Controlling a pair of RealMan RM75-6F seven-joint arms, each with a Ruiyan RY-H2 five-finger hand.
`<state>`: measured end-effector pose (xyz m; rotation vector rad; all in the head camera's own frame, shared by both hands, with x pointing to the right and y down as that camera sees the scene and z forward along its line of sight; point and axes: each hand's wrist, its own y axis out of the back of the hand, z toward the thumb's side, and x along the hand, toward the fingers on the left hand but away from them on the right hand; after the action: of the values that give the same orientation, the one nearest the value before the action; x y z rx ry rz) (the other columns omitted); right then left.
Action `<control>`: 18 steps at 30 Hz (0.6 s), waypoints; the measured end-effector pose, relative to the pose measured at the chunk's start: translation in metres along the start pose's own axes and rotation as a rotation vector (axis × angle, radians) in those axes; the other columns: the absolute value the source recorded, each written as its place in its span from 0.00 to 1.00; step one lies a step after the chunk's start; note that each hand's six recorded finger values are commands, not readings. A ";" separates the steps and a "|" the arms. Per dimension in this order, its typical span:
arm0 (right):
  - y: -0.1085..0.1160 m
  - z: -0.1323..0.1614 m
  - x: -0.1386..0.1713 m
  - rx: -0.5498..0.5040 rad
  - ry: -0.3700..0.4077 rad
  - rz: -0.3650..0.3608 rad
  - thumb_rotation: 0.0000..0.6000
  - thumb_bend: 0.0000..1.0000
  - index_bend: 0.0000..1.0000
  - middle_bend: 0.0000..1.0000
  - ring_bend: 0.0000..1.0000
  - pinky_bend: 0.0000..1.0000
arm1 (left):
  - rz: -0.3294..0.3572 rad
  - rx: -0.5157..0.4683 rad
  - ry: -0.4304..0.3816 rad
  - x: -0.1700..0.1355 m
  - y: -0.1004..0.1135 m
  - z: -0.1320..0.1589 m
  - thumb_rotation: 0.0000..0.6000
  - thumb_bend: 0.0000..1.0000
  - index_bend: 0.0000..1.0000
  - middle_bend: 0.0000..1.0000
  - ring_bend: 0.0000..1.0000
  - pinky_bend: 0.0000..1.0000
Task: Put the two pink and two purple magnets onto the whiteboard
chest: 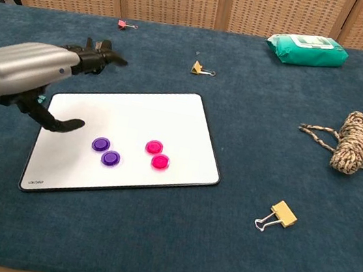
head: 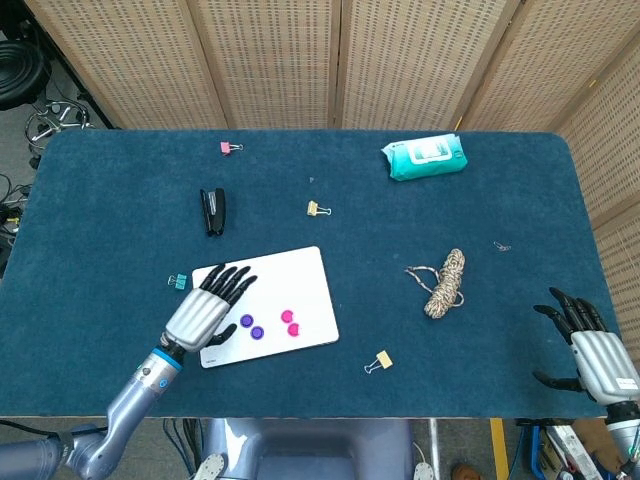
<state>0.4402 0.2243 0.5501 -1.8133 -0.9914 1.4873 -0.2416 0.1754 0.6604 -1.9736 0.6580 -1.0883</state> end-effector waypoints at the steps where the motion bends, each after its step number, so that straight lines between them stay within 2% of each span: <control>1: 0.000 0.000 0.000 -0.001 0.001 0.000 1.00 0.00 0.17 0.00 0.00 0.00 | 0.028 -0.011 0.016 -0.005 0.006 -0.006 1.00 0.31 0.00 0.00 0.00 0.00; 6: 0.001 0.003 0.001 -0.003 0.010 -0.005 1.00 0.00 0.17 0.00 0.00 0.00 | 0.141 -0.023 0.086 -0.035 0.030 -0.036 1.00 0.30 0.00 0.00 0.00 0.00; 10: 0.004 0.004 0.002 -0.007 0.015 -0.016 1.00 0.00 0.17 0.00 0.00 0.00 | 0.220 -0.006 0.183 -0.069 0.045 -0.065 1.00 0.30 0.00 0.00 0.00 0.00; 13: 0.006 0.004 0.003 -0.009 0.017 -0.022 1.00 0.00 0.18 0.00 0.00 0.00 | 0.255 0.002 0.277 -0.099 0.050 -0.092 1.00 0.30 0.00 0.00 0.00 0.00; 18: 0.007 0.004 0.003 -0.009 0.016 -0.029 1.00 0.00 0.18 0.00 0.00 0.00 | 0.274 -0.002 0.393 -0.134 0.051 -0.122 1.00 0.30 0.00 0.00 0.00 0.00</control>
<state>0.4384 0.2224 0.5418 -1.8069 -1.0134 1.4507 -0.4174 0.1988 0.5975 -1.6201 1.1015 -1.3100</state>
